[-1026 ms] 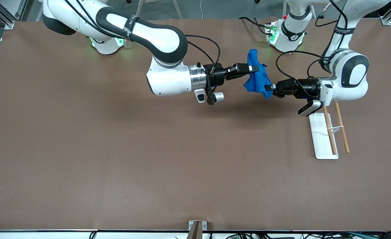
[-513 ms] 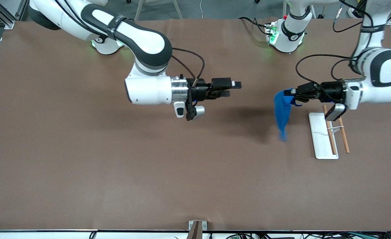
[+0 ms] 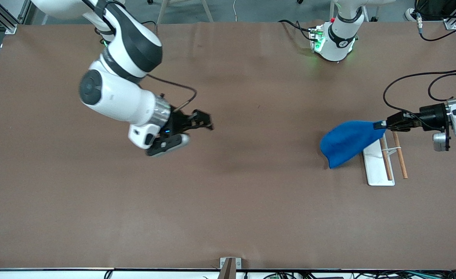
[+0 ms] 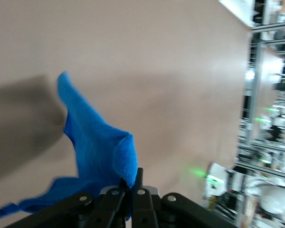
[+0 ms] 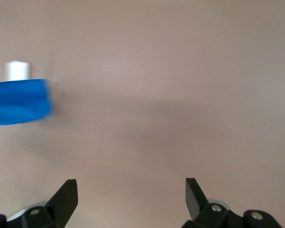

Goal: Right arm passes towel to left arm to hang
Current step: 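Drape the towel over the wooden dowels while the right gripper withdraws, then open the left gripper, release the towel, and raise the left arm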

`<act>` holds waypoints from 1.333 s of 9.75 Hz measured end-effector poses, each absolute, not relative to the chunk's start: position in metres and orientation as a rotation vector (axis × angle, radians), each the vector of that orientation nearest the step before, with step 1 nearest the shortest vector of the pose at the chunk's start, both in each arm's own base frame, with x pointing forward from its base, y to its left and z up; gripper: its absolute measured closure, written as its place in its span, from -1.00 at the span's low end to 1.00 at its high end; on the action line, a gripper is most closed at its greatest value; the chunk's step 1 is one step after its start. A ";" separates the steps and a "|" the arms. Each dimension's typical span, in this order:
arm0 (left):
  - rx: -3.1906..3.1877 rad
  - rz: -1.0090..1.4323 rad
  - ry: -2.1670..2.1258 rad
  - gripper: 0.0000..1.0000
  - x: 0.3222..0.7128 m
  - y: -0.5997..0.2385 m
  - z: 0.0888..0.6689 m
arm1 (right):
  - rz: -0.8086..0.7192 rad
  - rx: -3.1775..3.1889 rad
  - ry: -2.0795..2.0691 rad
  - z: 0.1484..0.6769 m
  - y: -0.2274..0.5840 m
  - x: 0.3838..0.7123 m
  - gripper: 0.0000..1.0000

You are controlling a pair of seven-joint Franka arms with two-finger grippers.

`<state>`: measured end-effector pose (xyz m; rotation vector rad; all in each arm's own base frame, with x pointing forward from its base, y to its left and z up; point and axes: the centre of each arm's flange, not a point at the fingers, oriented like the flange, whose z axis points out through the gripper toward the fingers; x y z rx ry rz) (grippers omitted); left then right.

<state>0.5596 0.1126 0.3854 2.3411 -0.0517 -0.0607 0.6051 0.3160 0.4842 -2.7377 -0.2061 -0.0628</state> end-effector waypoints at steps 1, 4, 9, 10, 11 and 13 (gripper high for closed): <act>2.431 -0.058 -0.056 0.95 0.562 0.131 0.384 | -0.118 -2.821 -0.137 0.488 0.272 0.618 -1.00; 2.585 -0.032 -0.022 0.95 0.566 0.191 0.390 | -0.220 -3.024 -0.058 0.513 0.125 0.644 -1.00; 2.837 -0.005 -0.060 0.95 0.560 0.263 0.397 | -0.220 -3.100 -0.007 0.625 -0.008 0.590 -1.00; 2.861 -0.001 -0.061 0.93 0.560 0.271 0.396 | -0.194 -3.101 0.098 0.644 -0.015 0.571 -1.00; 2.869 0.000 -0.057 0.69 0.561 0.273 0.395 | -0.178 -3.112 0.119 0.660 -0.018 0.554 -1.00; 2.880 0.013 -0.066 0.12 0.565 0.272 0.398 | -0.087 -3.133 0.128 0.661 -0.023 0.534 -1.00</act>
